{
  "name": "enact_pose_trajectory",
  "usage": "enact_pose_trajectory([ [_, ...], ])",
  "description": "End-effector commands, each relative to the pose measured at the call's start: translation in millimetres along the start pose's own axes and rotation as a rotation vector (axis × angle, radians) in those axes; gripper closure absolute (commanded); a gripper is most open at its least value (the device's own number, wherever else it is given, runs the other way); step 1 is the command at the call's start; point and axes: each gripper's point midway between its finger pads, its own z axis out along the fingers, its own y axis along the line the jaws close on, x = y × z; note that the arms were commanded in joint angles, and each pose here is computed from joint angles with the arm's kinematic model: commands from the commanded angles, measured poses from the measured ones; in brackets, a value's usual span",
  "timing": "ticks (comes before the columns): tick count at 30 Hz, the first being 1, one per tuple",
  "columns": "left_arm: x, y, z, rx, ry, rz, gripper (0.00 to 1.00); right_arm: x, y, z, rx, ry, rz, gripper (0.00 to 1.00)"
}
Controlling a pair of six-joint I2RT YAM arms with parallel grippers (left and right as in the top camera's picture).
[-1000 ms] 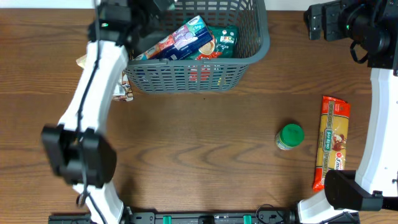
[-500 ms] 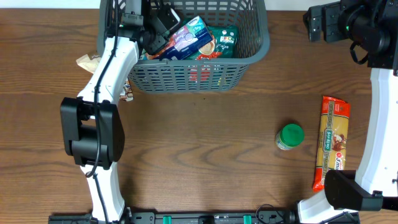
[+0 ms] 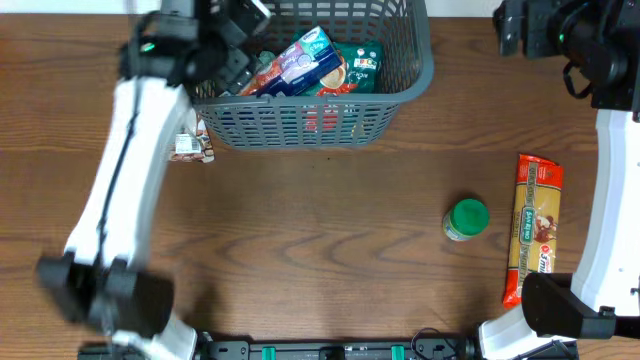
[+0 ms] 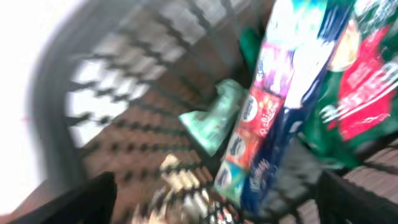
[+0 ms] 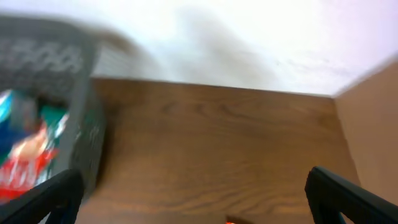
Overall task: Pack container
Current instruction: 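Withdraw the left gripper beside the snack bag and move right arm out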
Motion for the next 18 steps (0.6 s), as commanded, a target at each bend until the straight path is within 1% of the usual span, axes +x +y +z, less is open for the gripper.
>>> enact_pose_trajectory([
  [1,12.6,28.8,-57.2,-0.141,0.01,-0.28,0.08,-4.5,-58.8,-11.1,0.229,-0.044,0.265,0.01],
  [3,41.5,39.5,-79.0,-0.182,0.075,-0.422,0.01,-6.9,-81.5,-19.1,0.235,-0.068,0.338,0.01],
  [6,87.7,56.3,-95.1,-0.229,0.18,-0.63,0.01,5.7,-104.3,-21.4,0.18,-0.039,0.443,0.01],
  [8,122.3,71.5,-103.1,-0.278,0.25,-0.784,0.01,28.1,-118.8,-19.0,0.13,0.034,0.54,0.01],
  [10,148.9,83.9,-108.1,-0.306,0.286,-0.89,0.01,55.8,-128.3,-15.7,0.083,0.134,0.618,0.01],
  [12,168.2,92.4,-109.9,-0.31,0.301,-0.95,0.01,84.8,-135.9,-13.0,0.095,0.244,0.662,0.02],
  [13,179.3,96.5,-110.6,-0.319,0.313,-0.981,0.0,97.2,-136.0,-10.7,0.097,0.297,0.656,0.02],
  [18,210.7,91.2,-102.1,-0.317,0.39,-1.022,0.01,143.9,-117.5,-4.1,0.106,0.541,0.623,0.02],
])
